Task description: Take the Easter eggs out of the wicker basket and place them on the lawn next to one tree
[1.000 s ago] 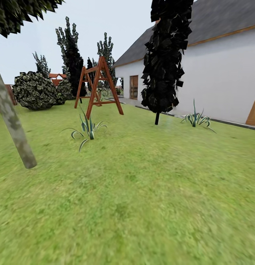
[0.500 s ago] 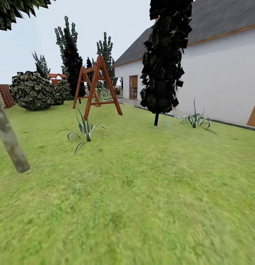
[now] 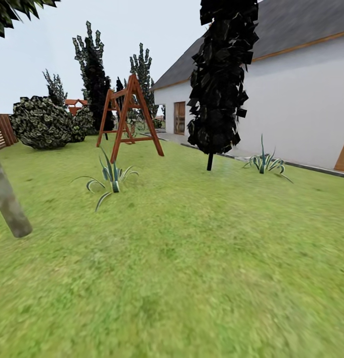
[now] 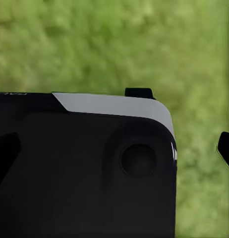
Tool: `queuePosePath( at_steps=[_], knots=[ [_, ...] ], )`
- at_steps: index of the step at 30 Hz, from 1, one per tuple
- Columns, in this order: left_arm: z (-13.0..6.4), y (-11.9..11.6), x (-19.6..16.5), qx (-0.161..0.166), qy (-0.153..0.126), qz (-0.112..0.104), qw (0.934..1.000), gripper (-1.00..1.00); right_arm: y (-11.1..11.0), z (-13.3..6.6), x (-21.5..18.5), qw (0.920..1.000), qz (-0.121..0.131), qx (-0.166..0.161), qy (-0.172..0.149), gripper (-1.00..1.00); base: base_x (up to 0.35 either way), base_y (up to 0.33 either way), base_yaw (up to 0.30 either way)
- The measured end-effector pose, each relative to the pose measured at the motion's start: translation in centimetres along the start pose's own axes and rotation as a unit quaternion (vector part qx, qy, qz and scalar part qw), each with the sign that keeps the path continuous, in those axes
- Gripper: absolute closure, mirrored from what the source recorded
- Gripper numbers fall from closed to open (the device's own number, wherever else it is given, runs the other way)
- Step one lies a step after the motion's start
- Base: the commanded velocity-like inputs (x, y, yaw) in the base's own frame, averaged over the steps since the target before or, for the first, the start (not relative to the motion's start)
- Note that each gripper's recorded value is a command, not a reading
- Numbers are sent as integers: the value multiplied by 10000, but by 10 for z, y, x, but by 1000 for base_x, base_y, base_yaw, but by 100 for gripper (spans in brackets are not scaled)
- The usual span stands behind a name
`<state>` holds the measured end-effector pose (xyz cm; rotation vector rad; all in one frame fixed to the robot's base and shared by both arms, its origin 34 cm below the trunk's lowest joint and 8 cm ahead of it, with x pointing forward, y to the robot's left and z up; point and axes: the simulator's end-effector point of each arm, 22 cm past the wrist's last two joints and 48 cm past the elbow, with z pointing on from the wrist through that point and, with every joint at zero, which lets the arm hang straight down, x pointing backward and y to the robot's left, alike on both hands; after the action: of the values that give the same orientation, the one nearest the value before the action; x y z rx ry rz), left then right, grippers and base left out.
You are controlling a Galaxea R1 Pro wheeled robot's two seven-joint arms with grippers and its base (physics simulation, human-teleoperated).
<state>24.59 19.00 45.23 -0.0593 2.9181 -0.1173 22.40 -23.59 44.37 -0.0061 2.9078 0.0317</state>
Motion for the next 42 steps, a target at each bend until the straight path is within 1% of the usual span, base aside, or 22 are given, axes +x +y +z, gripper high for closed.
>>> queuePosePath(
  at_steps=[19,32,34,39,42],
  knots=[
    [0,0,0,0,-5,0,10000,-100,1,0,-1,10000,2,-7,-15,-100,193,-144,0],
    [0,1,0,-2,-5,6,10000,-100,1,0,-1,10000,-24,-13,-17,-100,275,-168,0],
    [0,2,0,-9,-4,9,10000,-100,1,0,-1,10000,-25,-13,-17,-100,280,-166,0],
    [0,16,0,-102,-4,34,9999,-100,1,0,-1,10000,-26,-13,-17,-100,281,-166,0],
    [0,19,-1,-126,-4,39,9999,-100,1,0,-1,10000,-26,-13,-18,-100,281,-166,0]
  ],
)
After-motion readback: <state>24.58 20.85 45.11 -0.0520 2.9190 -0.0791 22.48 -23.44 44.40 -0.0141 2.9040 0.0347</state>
